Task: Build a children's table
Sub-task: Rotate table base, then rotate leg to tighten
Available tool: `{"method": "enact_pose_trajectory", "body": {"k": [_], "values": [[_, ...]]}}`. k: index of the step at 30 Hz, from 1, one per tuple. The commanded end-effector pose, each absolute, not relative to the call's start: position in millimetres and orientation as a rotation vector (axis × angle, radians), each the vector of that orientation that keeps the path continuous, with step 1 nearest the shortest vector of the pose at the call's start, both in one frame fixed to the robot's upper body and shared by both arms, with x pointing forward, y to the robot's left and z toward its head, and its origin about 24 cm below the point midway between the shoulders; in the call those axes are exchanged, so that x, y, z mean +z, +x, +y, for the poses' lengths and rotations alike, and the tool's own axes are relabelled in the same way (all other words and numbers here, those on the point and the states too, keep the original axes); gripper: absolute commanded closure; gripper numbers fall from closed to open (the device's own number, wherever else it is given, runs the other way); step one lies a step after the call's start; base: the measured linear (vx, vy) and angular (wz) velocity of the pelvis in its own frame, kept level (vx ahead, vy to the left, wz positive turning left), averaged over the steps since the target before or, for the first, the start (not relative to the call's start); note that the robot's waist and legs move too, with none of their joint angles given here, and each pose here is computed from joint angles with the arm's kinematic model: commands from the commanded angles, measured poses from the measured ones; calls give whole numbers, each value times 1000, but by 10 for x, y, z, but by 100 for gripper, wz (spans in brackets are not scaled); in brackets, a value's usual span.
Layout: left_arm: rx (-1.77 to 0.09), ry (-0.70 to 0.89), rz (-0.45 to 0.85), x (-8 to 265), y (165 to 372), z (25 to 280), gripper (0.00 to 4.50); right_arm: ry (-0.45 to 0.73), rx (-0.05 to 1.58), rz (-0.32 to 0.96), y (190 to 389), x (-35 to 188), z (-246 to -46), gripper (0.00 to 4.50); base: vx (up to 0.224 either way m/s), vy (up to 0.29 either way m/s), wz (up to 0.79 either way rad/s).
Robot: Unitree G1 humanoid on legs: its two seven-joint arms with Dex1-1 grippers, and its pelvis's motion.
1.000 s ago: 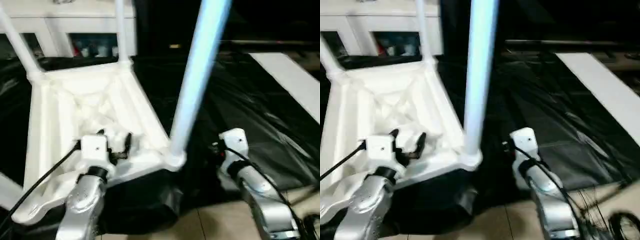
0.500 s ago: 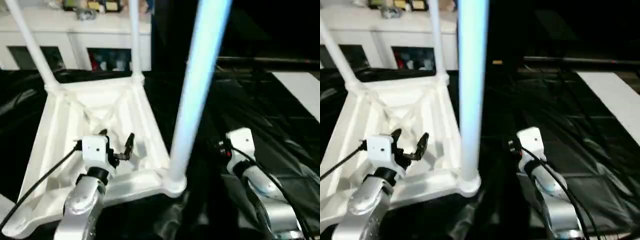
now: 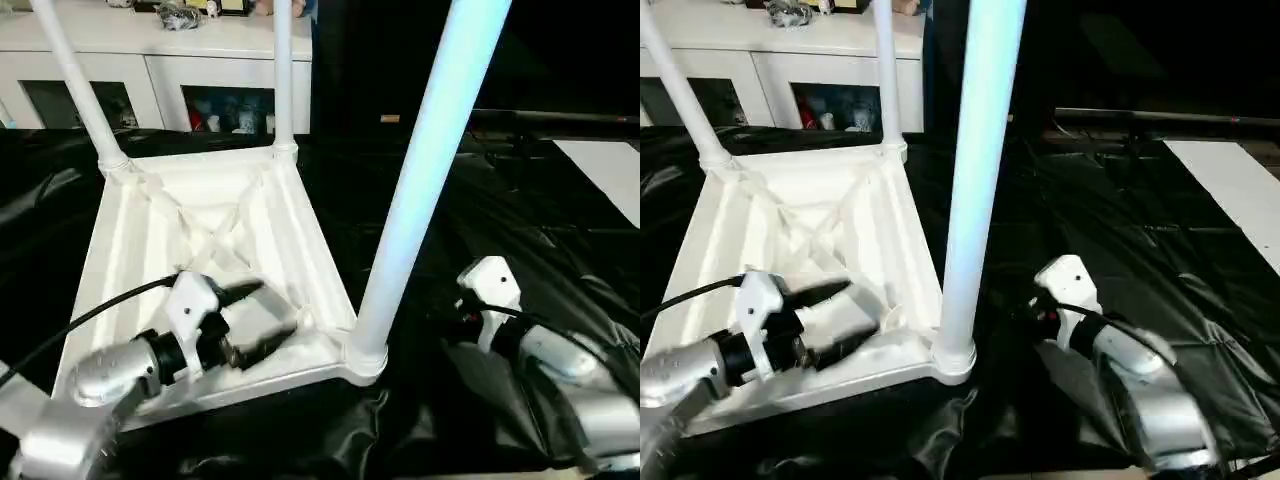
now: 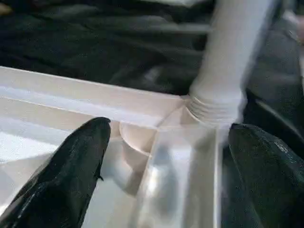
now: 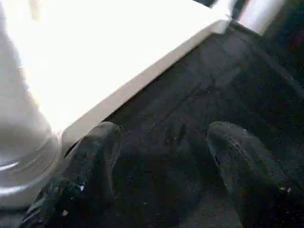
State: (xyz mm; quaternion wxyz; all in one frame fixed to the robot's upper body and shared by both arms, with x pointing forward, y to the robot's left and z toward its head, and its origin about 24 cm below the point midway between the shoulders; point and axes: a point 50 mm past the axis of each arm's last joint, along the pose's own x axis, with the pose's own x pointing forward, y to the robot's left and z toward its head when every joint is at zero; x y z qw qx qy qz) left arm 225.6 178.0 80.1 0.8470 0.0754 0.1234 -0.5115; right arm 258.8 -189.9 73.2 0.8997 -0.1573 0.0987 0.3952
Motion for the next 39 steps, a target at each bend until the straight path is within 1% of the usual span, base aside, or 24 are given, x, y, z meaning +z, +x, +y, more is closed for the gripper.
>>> {"method": "enact_pose_trajectory", "body": {"k": [1, 2, 3, 4, 6, 8, 12, 13, 14, 15, 16, 18, 20, 24, 27, 29, 31, 33, 35, 37, 39], "values": [[-1221, 130, 310, 854, 2213, 1701, 24, -358, 927, 180, 2580, 834, -1852, 118, 0, 0, 0], [-1252, 125, 330, 864, 2203, 1694, 34, -372, 954, 180, 2576, 850, -1847, 118, 0, 0, 0], [-1270, 133, 339, 870, 2201, 1686, 34, -381, 974, 181, 2573, 863, -1843, 118, 0, 0, 0], [-1316, 170, 399, 823, 2187, 1633, 46, -394, 1054, 203, 2539, 871, -1810, 118, 0, 0, 0], [-1330, 186, 417, 804, 2184, 1612, 62, -399, 1084, 213, 2523, 871, -1799, 118, 0, 0, 0], [-1368, 187, 452, 737, 2161, 1509, 75, -409, 1165, 268, 2446, 839, -1788, 118, 0, 0, 0], [-1319, 224, 488, 615, 2195, 1413, 106, -414, 1225, 338, 2342, 796, -1815, 118, 0, 0, 0], [-1315, 225, 488, 611, 2199, 1410, 112, -415, 1227, 340, 2338, 795, -1816, 118, 0, 0, 0], [-1273, 252, 479, 589, 2246, 1400, 117, -408, 1226, 349, 2333, 789, -1821, 118, 0, 0, 0], [-1231, 256, 470, 574, 2292, 1391, 131, -403, 1227, 352, 2329, 786, -1820, 118, 0, 0, 0], [-1206, 243, 477, 556, 2328, 1369, 131, -396, 1232, 361, 2321, 781, -1818, 118, 0, 0, 0], [-1189, 239, 505, 544, 2343, 1366, 155, -400, 1239, 367, 2315, 781, -1815, 118, 0, 0, 0], [-1168, 245, 533, 531, 2353, 1373, 165, -403, 1240, 369, 2313, 782, -1812, 118, 0, 0, 0], [-1094, 218, 568, 509, 2400, 1372, 200, -420, 1220, 367, 2325, 756, -1815, 118, 0, 0, 0], [-1113, 223, 594, 512, 2375, 1373, 219, -420, 1214, 367, 2322, 745, -1810, 118, 0, 0, 0], [-1136, 214, 595, 536, 2346, 1373, 239, -417, 1212, 367, 2316, 744, -1808, 118, 0, 0, 0], [-1155, 201, 593, 564, 2319, 1365, 245, -415, 1212, 367, 2310, 742, -1806, 118, 0, 0, 0], [-1165, 197, 596, 573, 2304, 1360, 263, -413, 1213, 368, 2308, 741, -1805, 118, 0, 0, 0], [-1174, 200, 615, 561, 2278, 1362, 282, -410, 1215, 369, 2303, 738, -1800, 118, 0, 0, 0], [-1154, 226, 633, 523, 2284, 1381, 287, -409, 1221, 370, 2296, 733, -1789, 118, 0, 0, 0], [-1153, 240, 655, 496, 2269, 1400, 309, -409, 1223, 370, 2293, 729, -1782, 118, 0, 0, 0]]}}
